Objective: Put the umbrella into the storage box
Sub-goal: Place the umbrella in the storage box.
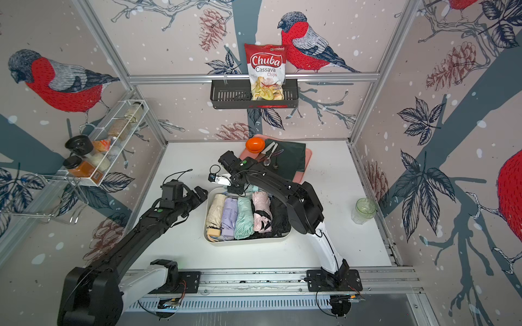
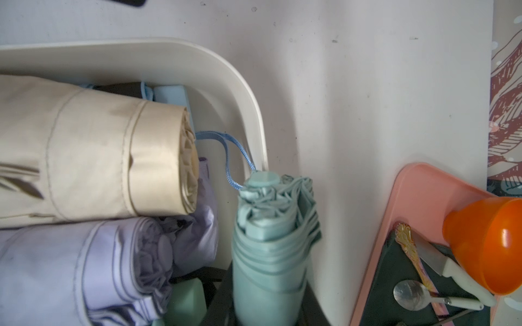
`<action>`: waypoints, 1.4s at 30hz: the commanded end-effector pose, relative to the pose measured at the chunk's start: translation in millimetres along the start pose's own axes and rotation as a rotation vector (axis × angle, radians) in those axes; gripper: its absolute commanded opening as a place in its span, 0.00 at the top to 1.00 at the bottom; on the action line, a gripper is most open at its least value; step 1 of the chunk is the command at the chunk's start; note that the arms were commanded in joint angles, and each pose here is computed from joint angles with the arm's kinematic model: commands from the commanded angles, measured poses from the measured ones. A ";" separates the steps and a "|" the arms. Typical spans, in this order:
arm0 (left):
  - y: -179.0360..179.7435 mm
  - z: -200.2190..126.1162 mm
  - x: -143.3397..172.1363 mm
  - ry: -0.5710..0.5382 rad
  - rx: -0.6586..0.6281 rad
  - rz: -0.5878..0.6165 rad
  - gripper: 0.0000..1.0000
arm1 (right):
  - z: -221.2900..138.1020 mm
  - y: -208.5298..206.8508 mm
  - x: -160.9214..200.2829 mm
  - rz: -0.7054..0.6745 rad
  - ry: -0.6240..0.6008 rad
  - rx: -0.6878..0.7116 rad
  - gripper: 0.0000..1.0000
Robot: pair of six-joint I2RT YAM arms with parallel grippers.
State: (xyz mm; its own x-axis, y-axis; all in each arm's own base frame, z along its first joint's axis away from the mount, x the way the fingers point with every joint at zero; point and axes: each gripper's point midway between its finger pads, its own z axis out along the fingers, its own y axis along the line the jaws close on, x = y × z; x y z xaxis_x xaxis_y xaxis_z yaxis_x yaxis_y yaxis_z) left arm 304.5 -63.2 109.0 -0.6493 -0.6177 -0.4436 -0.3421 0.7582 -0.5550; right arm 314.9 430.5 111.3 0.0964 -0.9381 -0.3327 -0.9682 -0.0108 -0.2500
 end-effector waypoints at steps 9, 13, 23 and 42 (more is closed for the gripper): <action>-6.1 -3.7 -10.6 -0.026 0.019 -0.010 0.02 | 13.7 72.6 34.7 -0.003 0.125 -0.300 0.95; -8.1 -4.6 -12.5 -0.029 0.024 -0.012 0.02 | 16.4 80.4 37.5 -0.024 0.142 -0.352 0.95; -9.4 -2.3 -13.9 -0.025 0.025 -0.016 0.02 | 24.0 101.9 60.1 -0.047 0.214 -0.445 0.93; -12.6 -7.0 -20.7 -0.046 0.032 -0.028 0.02 | 11.5 51.8 29.0 -0.008 0.173 -0.203 0.30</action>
State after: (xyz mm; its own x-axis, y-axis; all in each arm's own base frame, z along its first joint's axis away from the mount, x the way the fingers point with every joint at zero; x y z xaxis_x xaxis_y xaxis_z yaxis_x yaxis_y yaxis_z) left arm 314.0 -57.9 125.3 -0.6181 -0.6390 -0.4580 -0.3434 0.7435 -0.5739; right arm 259.8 404.3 60.5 0.1004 -0.9833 -0.1516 -0.9945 -0.1038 0.0150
